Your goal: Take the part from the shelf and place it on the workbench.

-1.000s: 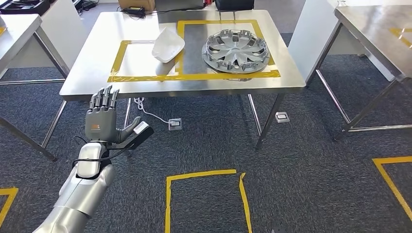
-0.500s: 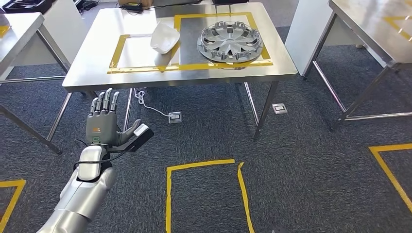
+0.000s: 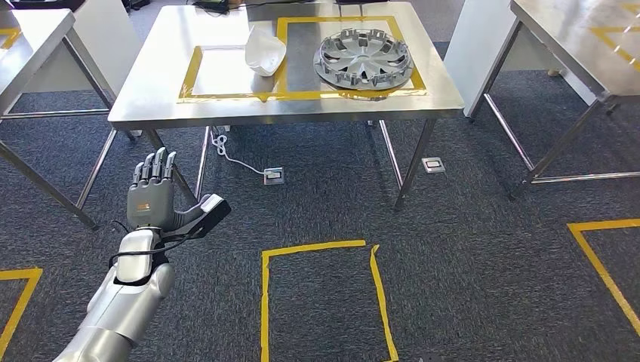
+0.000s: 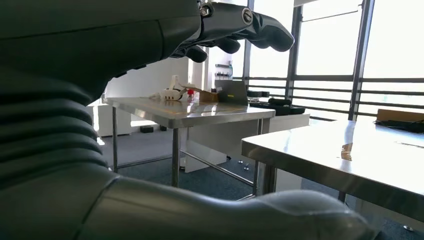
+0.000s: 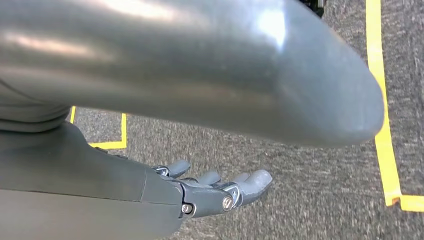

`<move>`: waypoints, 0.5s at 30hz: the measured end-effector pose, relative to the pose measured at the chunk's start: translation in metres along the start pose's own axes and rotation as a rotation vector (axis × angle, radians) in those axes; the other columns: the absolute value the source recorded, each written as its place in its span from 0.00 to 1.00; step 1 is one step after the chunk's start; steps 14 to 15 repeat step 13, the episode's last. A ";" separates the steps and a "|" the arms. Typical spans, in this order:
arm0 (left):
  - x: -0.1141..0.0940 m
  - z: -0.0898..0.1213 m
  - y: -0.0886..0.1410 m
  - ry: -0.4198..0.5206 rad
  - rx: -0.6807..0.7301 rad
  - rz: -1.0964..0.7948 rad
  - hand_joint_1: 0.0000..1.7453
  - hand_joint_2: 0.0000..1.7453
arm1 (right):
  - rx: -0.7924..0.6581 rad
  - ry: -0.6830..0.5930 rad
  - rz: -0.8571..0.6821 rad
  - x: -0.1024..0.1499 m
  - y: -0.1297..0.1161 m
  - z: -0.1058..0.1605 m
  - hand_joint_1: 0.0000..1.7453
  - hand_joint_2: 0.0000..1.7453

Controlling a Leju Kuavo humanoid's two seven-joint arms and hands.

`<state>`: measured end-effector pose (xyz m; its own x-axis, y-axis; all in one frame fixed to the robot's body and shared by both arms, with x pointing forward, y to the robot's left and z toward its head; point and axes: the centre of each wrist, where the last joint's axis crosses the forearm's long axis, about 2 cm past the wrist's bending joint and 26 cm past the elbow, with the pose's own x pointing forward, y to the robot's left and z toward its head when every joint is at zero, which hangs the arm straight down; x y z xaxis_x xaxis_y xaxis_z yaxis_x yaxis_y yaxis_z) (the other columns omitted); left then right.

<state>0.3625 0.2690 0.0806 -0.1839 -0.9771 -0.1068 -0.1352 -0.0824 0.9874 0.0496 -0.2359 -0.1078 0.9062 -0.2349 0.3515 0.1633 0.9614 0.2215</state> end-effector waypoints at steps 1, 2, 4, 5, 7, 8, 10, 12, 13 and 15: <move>0.000 0.001 -0.001 0.002 -0.005 0.006 0.00 1.00 | 0.000 0.000 0.000 0.000 0.000 0.000 0.00 0.00; 0.000 0.001 -0.002 0.002 -0.010 0.013 0.00 1.00 | 0.000 0.001 0.000 0.000 0.000 0.000 0.00 0.00; 0.000 0.003 -0.006 0.006 -0.021 0.033 0.00 1.00 | -0.002 0.003 0.000 0.000 0.000 0.000 0.00 0.00; 0.000 0.005 -0.008 0.010 -0.027 0.046 0.00 1.00 | -0.002 0.005 0.000 0.000 0.000 0.000 0.00 0.00; -0.001 0.007 -0.012 0.027 -0.043 0.072 0.00 1.00 | -0.004 0.006 0.000 0.000 0.000 0.000 0.00 0.00; -0.002 0.009 -0.014 0.037 -0.052 0.084 0.00 1.00 | -0.005 0.007 -0.001 0.000 -0.001 0.000 0.00 0.00; -0.003 0.012 -0.018 0.061 -0.070 0.110 0.00 1.00 | -0.006 0.008 -0.001 0.000 -0.001 0.000 0.00 0.00; -0.005 0.015 -0.022 0.085 -0.083 0.133 0.00 1.00 | -0.006 0.009 -0.001 0.000 -0.001 0.000 0.00 0.00; -0.005 0.016 -0.023 0.092 -0.085 0.139 0.00 1.00 | -0.006 0.009 -0.002 0.000 -0.001 0.000 0.00 0.00; -0.005 0.016 -0.023 0.092 -0.085 0.139 0.00 1.00 | -0.006 0.009 -0.002 0.000 -0.001 0.000 0.00 0.00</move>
